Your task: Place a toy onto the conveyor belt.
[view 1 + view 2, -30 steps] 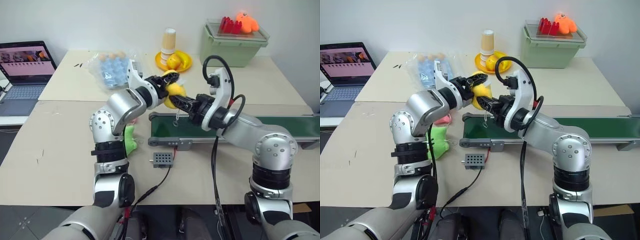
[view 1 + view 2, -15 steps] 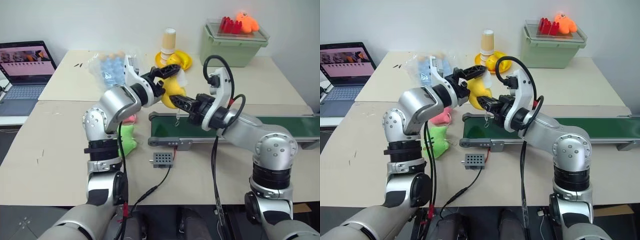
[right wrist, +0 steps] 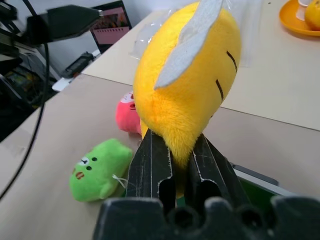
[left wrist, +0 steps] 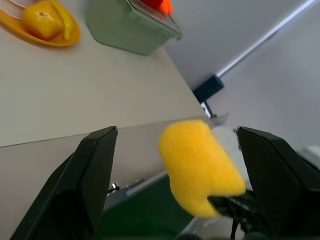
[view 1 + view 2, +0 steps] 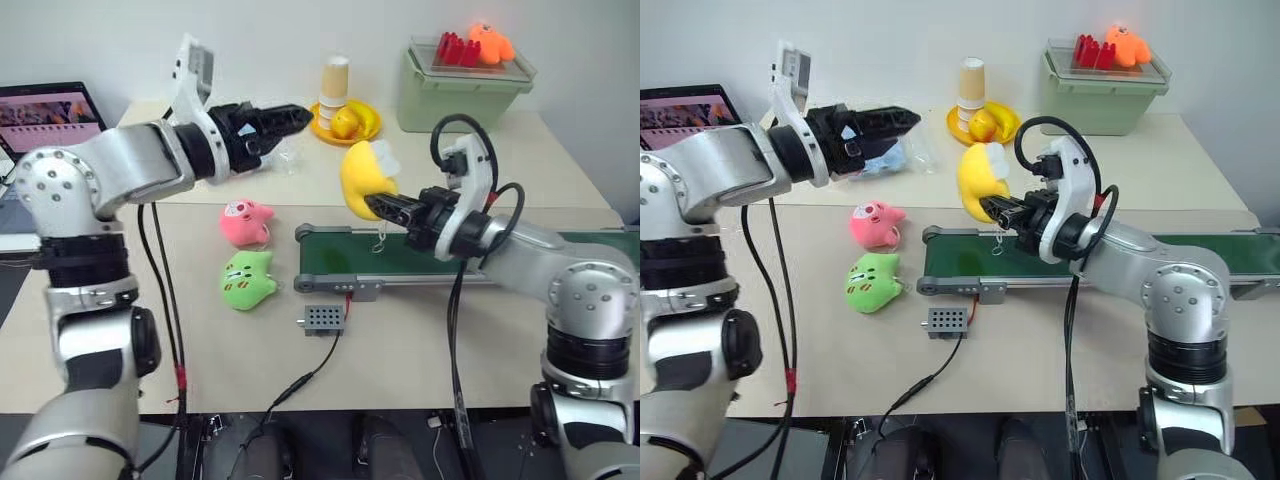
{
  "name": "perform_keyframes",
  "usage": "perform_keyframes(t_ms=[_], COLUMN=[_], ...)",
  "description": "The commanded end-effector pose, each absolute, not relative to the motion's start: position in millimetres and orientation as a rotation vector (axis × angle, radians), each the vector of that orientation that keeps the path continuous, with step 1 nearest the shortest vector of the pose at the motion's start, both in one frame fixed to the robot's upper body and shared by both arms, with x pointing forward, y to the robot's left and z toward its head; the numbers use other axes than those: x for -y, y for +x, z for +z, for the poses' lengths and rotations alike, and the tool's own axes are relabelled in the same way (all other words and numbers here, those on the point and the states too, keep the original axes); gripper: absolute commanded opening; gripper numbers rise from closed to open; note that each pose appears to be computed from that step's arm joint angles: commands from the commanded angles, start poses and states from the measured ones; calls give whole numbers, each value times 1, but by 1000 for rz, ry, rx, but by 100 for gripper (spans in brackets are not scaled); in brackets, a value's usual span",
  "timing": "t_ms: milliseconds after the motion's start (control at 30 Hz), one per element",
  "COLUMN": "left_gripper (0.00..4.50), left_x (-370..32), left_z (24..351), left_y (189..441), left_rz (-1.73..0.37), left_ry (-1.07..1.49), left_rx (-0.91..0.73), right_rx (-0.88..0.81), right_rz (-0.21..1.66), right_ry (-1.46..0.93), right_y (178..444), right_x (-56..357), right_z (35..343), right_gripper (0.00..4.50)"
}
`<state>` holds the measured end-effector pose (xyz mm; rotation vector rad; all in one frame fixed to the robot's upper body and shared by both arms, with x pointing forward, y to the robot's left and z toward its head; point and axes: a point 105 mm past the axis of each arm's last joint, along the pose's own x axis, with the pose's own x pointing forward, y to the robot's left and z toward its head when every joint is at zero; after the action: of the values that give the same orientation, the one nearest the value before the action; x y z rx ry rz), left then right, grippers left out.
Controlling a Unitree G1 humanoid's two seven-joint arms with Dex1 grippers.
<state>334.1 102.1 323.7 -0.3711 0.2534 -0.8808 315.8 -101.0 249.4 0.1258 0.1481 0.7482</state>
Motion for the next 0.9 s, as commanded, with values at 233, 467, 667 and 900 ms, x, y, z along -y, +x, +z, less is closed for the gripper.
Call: perform_keyframes(t_ms=[233, 467, 667, 900], left_gripper=[407, 407, 407, 407], left_x=[-109, -124, -147, -141], left_z=[304, 294, 272, 270], left_y=[286, 302, 311, 302], left_rz=[-1158, -1133, -1065, -1123], left_ry=[253, 408, 617, 630], left_rx=[-208, -211, -289, -274], right_rx=[-111, -14, 78, 149], right_rz=[740, 837, 869, 887], right_ry=[-499, -812, -969, -1197], right_y=[311, 316, 323, 327], right_x=[116, 94, 81, 79], right_z=[240, 228, 224, 209], right_gripper=[0, 0, 0, 0])
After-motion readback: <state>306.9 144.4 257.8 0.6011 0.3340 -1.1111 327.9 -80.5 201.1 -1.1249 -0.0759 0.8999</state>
